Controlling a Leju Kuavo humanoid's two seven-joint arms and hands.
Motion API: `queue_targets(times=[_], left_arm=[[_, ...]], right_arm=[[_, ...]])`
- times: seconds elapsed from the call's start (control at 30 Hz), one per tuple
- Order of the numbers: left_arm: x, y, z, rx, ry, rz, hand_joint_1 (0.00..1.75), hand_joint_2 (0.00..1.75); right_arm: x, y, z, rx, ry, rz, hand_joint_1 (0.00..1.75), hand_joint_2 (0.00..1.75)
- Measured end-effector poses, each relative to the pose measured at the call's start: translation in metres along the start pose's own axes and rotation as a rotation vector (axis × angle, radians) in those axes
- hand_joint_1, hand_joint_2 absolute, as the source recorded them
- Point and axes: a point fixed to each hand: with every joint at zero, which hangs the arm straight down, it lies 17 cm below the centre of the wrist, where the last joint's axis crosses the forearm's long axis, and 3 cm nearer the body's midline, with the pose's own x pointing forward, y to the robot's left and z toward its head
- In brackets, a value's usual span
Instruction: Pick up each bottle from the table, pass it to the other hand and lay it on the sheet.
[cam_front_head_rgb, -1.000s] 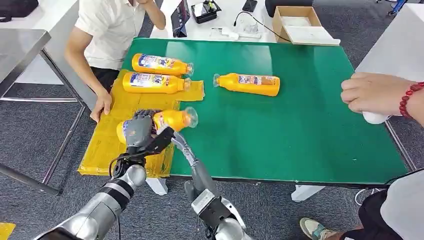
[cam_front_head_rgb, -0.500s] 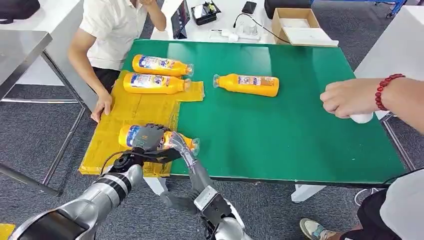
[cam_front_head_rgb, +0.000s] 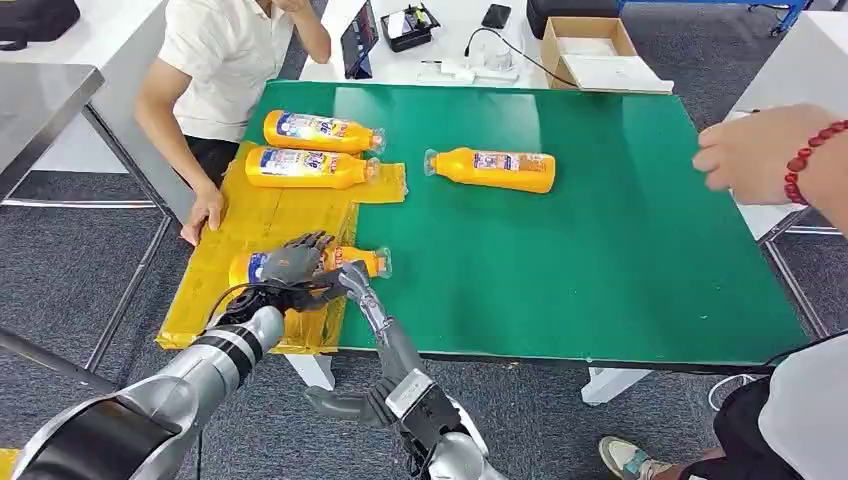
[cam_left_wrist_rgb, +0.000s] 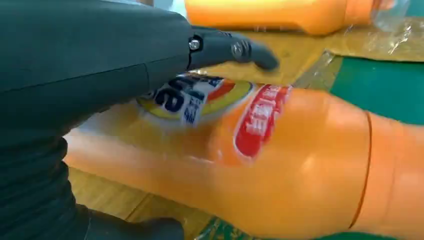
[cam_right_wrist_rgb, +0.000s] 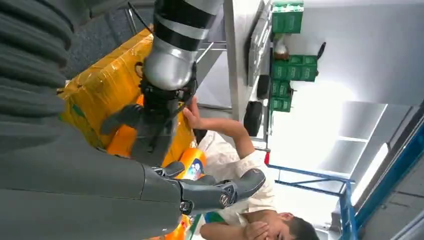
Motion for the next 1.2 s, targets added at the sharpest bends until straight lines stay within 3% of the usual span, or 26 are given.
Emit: queue_targets(times=[0.17, 0.33, 0.57, 0.77, 0.9, 0.97, 1.2], left_arm=[[0.023, 0.002, 0.001, -0.068, -0.097, 0.290, 0.00, 1.75], [0.048, 0.014, 0.005, -0.042, -0.194, 0.553, 0.00, 1.75], [0.078, 0.035, 0.027, 0.097, -0.352, 0.913, 0.00, 1.75], [0.060, 0.091, 0.060, 0.273, -0.432, 1.290, 0.00, 1.75], [0.044, 0.117, 0.082, 0.366, -0.474, 1.404, 0.00, 1.75], [0.043, 0.121, 0.095, 0.381, -0.498, 1.442, 0.00, 1.75], [0.061, 0.094, 0.150, 0.396, -0.564, 1.452, 0.00, 1.75]], right_arm=[[-0.003, -0.002, -0.002, -0.009, 0.009, -0.017, 0.00, 0.00], [-0.009, -0.005, -0.001, -0.026, 0.023, -0.018, 0.00, 0.00], [-0.011, -0.017, 0.007, -0.084, 0.001, 0.025, 0.00, 0.00], [-0.002, -0.026, 0.016, -0.123, -0.027, 0.022, 0.00, 0.00], [0.011, -0.037, 0.017, -0.169, -0.063, 0.083, 0.00, 0.00], [0.027, -0.056, 0.016, -0.267, -0.102, 0.168, 0.00, 0.00], [0.042, -0.077, 0.029, -0.392, -0.115, 0.177, 0.00, 0.00]])
